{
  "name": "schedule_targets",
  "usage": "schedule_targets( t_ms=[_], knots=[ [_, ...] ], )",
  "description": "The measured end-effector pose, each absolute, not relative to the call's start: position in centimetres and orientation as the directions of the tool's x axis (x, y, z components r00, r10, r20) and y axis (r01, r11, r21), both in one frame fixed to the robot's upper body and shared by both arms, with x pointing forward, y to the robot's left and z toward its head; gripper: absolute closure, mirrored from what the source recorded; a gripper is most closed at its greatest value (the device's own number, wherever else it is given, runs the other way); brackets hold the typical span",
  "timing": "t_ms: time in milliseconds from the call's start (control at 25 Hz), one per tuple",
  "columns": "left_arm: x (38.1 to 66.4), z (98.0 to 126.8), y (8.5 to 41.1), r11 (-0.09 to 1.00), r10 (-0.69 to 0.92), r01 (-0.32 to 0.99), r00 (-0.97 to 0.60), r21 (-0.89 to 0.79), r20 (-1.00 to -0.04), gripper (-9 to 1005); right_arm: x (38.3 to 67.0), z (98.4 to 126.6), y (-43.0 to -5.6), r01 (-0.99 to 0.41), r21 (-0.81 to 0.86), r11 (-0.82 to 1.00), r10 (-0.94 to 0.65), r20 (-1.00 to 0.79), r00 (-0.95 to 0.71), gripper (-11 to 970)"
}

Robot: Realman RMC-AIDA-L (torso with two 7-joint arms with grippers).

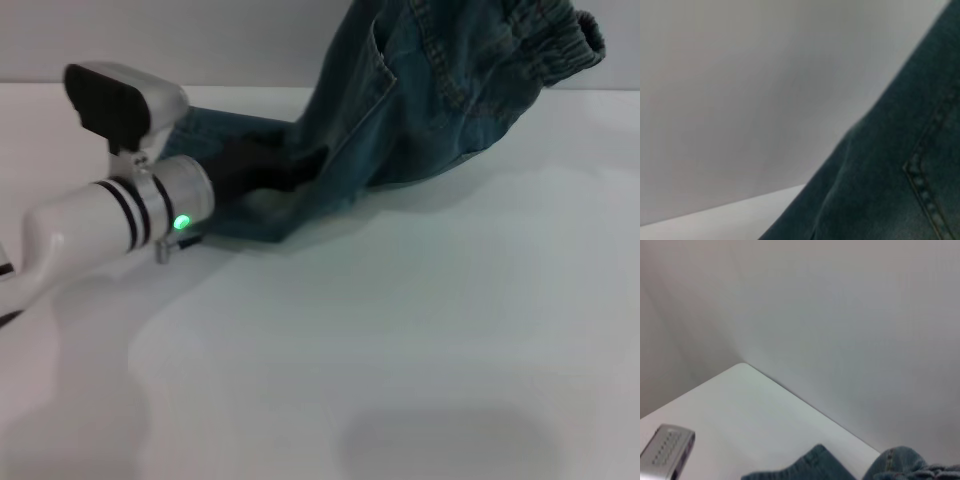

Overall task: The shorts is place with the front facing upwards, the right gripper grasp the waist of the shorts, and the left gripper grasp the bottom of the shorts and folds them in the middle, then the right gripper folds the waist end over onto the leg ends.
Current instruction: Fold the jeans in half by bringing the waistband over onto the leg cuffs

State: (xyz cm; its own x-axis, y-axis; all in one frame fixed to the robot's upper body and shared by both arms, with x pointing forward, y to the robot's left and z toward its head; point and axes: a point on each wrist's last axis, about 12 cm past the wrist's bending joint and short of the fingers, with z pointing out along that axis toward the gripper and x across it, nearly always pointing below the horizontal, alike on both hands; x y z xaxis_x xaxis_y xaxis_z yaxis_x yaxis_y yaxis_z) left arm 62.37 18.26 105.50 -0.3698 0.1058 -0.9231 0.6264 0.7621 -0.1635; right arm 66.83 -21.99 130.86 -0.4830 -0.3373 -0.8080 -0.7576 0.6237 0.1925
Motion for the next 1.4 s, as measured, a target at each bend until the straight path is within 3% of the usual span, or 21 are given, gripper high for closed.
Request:
schedule_targets(
  t_ms=[480,1400],
  knots=[
    [60.6,105.2,14.1,0.668,0.103,0.711,-0.38,-0.219,-0.919,241,67.2,129.1,-21.2,-0.761,0.226,0.608,-0.339,-0.794,-0.506,893],
    [58.1,104.6,11.1,0.608,0.077,0.75,-0.383,-0.261,-0.921,242,67.4,129.2,-19.0,-0.805,0.224,0.55,-0.392,-0.782,-0.485,893]
  ],
)
